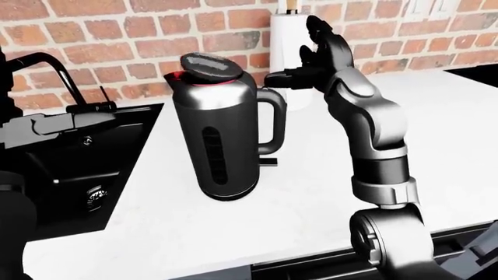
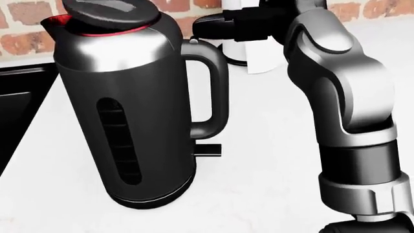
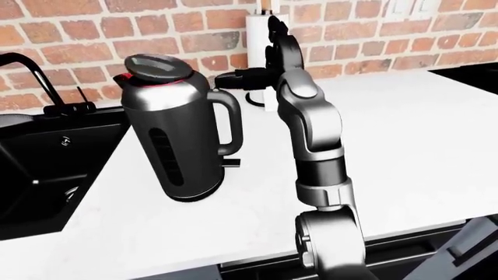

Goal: Press the button to open the lid of the electric kettle.

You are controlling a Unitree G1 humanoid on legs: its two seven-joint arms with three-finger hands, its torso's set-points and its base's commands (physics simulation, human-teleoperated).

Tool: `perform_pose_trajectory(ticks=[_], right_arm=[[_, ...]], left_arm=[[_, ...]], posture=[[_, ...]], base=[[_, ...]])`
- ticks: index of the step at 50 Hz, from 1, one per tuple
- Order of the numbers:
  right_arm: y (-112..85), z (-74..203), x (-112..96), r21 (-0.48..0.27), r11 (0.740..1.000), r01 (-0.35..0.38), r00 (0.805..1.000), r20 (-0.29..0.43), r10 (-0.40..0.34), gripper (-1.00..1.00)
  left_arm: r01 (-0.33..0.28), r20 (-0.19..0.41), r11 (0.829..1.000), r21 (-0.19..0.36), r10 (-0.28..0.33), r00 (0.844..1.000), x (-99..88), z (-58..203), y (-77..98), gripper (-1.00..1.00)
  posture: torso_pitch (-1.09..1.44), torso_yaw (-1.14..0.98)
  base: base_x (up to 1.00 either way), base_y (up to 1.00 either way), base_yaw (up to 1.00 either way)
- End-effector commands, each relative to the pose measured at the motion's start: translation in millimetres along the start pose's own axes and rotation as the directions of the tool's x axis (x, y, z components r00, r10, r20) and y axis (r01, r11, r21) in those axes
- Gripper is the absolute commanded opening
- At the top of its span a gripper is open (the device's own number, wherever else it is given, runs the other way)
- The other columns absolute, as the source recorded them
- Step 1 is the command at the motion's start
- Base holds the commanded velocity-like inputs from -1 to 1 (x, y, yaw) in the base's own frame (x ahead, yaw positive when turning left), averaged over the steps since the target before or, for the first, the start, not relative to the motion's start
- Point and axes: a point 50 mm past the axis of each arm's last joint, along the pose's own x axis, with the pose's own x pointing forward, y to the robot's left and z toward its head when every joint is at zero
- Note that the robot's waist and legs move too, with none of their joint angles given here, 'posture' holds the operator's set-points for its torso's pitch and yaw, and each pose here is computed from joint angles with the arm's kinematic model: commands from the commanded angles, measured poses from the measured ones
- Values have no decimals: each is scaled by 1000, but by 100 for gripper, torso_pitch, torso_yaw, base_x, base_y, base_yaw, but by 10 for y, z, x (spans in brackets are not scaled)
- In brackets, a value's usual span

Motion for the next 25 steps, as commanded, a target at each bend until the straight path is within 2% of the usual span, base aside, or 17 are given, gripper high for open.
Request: perform_pose_trajectory(ticks=[1,10,13,15,20,25], right_arm=[[29,140,-9,-25,1000,-1,998,58,3,100],[72,127,-37,-56,998,-24,998,62,27,100],[85,144,-45,-88,996,-25,997,74,32,100],[97,167,-47,-160,987,-22,995,94,37,100],[118,191,-25,-258,966,-21,994,102,49,100],[130,172,-12,-315,949,-25,994,97,59,100]], left_arm=[[-4,62,1000,3,4,998,7,107,7,100],[-6,63,1000,3,5,998,8,111,10,100],[-6,64,1000,2,6,998,8,116,11,100],[-6,65,1000,2,5,998,8,119,10,100],[-6,66,1000,2,6,998,10,122,14,100],[-5,66,1000,2,5,998,12,125,16,100]], posture=[[-25,0],[-25,0],[-25,0],[-25,0],[-25,0],[-25,0]], base=[[0,0,0],[0,0,0],[0,0,0],[0,0,0],[0,0,0],[0,0,0]])
